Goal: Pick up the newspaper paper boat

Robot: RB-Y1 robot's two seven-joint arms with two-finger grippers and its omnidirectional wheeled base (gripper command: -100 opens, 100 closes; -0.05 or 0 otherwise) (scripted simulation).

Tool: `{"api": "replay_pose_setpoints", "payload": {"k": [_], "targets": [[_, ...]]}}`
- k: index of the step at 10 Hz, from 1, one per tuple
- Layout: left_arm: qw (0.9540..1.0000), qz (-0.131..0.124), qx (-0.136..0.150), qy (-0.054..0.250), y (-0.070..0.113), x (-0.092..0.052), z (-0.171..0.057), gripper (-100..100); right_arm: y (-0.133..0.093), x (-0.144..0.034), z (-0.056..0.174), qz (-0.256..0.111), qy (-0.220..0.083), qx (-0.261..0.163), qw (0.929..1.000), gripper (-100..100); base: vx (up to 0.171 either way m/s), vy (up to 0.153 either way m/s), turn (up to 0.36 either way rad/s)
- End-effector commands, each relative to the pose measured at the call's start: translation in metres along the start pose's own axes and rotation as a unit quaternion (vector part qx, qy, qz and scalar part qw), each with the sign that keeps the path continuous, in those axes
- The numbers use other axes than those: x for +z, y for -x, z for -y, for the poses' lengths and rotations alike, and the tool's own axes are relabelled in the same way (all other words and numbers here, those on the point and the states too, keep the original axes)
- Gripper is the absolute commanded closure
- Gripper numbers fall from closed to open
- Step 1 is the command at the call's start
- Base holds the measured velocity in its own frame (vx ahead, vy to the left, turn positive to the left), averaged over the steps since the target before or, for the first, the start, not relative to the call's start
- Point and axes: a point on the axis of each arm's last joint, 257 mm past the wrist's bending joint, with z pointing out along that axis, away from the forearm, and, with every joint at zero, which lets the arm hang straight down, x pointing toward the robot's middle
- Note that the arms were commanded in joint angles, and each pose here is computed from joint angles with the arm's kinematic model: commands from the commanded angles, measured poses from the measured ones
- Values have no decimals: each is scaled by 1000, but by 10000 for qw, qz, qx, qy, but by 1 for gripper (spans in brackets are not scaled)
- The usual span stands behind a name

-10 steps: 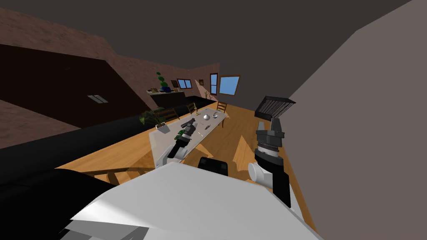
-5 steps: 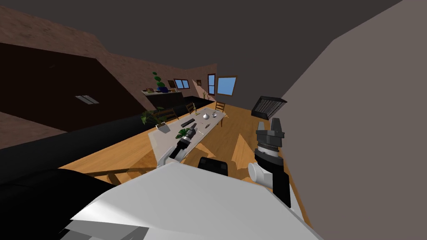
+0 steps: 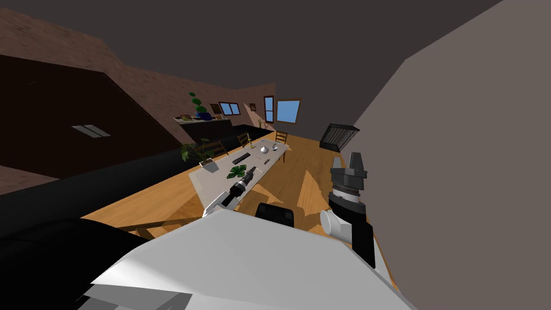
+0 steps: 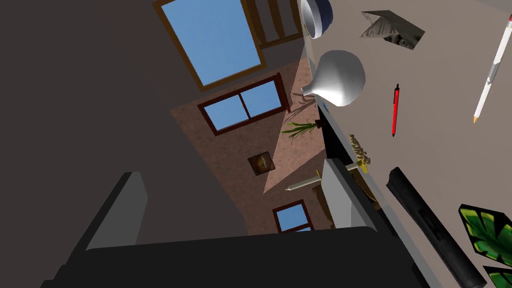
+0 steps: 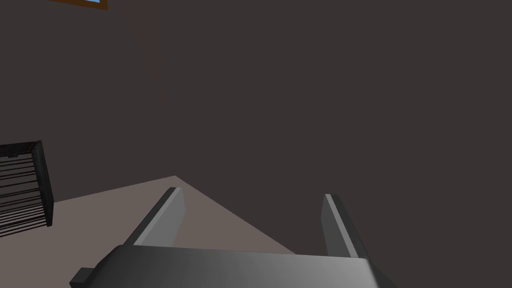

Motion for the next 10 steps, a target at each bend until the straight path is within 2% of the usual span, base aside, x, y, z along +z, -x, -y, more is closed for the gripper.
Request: {"api": "replay_pose_setpoints", "payload": {"k": [1, 2, 3, 5, 6, 7, 8, 9, 10], "targets": [[9998, -57, 59, 206, -1, -5, -22, -100, 0, 0, 0, 0, 0, 0, 10000, 0, -23, 5, -56], [9998, -57, 59, 206, -1, -5, -22, -100, 0, 0, 0, 0, 0, 0, 10000, 0, -5, 1, 5], [9987, -172, 210, 420, -4, -9, -42, -100, 0, 0, 0, 0, 0, 0, 10000, 0, -6, 6, -99], [9936, -393, 538, 915, -7, -21, -88, -100, 0, 0, 0, 0, 0, 0, 10000, 0, -5, 33, -154], [9924, -394, 532, 1040, -6, -26, -100, -100, 0, 0, 0, 0, 0, 0, 10000, 0, 12, 32, -40], [9924, -394, 532, 1040, -6, -26, -100, -100, 0, 0, 0, 0, -1, -1, 10000, 0, 12, 13, 23], [9894, -500, 713, 1160, -6, -29, -111, -100, 0, 0, 0, 0, -1, -1, 10000, 0, 27, 8, -80], [9875, -502, 706, 1317, -5, -35, -126, -100, 0, 0, 0, 0, 0, 0, 10000, 0, 26, 17, -60], [9875, -502, 706, 1317, -5, -35, -126, -100, 0, 0, 0, 0, -1, -1, 10000, 0, 12, 12, 6]]}}
